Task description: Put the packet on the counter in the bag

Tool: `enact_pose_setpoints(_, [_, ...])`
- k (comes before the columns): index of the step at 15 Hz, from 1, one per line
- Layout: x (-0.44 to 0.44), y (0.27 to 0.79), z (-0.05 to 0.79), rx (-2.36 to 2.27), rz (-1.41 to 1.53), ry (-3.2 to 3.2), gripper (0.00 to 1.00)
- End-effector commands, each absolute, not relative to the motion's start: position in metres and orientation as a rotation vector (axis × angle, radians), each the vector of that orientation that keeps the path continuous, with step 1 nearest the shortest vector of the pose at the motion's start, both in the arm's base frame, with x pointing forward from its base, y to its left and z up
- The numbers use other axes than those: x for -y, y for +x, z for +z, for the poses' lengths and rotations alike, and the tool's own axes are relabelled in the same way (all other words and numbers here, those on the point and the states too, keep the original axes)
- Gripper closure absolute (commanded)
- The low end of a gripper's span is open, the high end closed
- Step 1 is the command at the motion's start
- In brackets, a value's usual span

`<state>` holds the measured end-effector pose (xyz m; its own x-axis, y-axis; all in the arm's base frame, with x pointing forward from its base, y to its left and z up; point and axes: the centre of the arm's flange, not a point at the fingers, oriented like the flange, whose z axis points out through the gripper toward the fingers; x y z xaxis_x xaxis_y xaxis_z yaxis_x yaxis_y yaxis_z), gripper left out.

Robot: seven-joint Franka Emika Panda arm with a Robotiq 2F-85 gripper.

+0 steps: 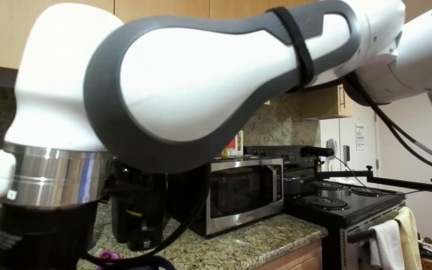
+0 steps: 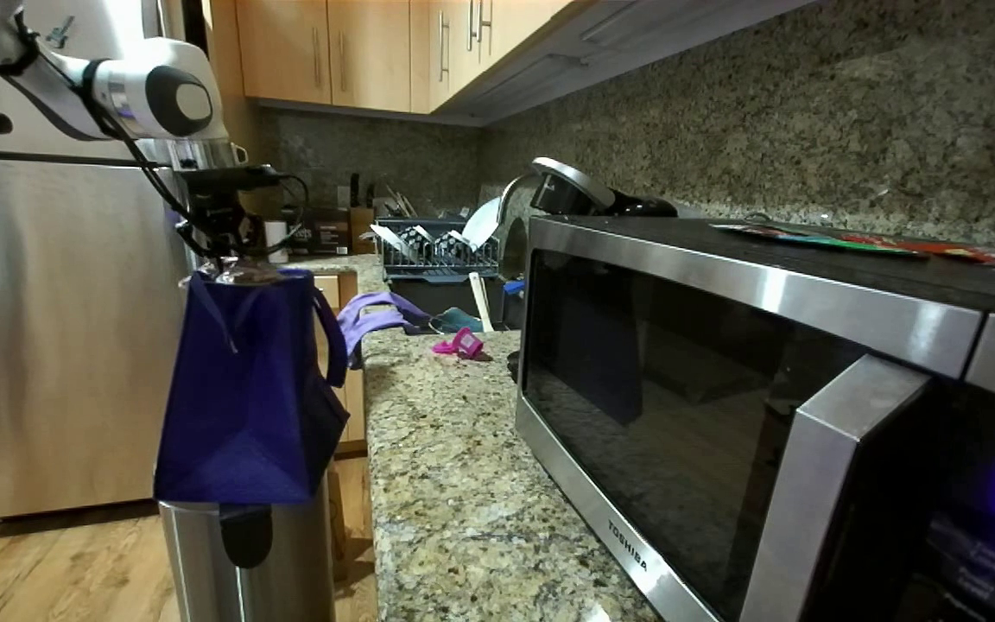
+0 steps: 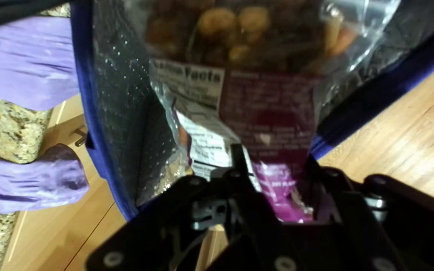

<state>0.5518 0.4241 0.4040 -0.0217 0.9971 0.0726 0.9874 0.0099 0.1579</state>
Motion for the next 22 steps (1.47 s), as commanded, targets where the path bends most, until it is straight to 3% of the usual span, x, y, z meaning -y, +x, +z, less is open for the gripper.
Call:
enact_pose_setpoints(1, [-0.426, 0.554, 0.395, -2.279, 0.216, 2.116, 0.34])
enact_pose_setpoints(6, [-0.424, 0.555, 0.388, -2.28, 0.196, 2.111, 0.02])
enact_pose_setpoints(22, [-0.421, 0.547, 0.436, -2.228, 0.349, 2.072, 0.0])
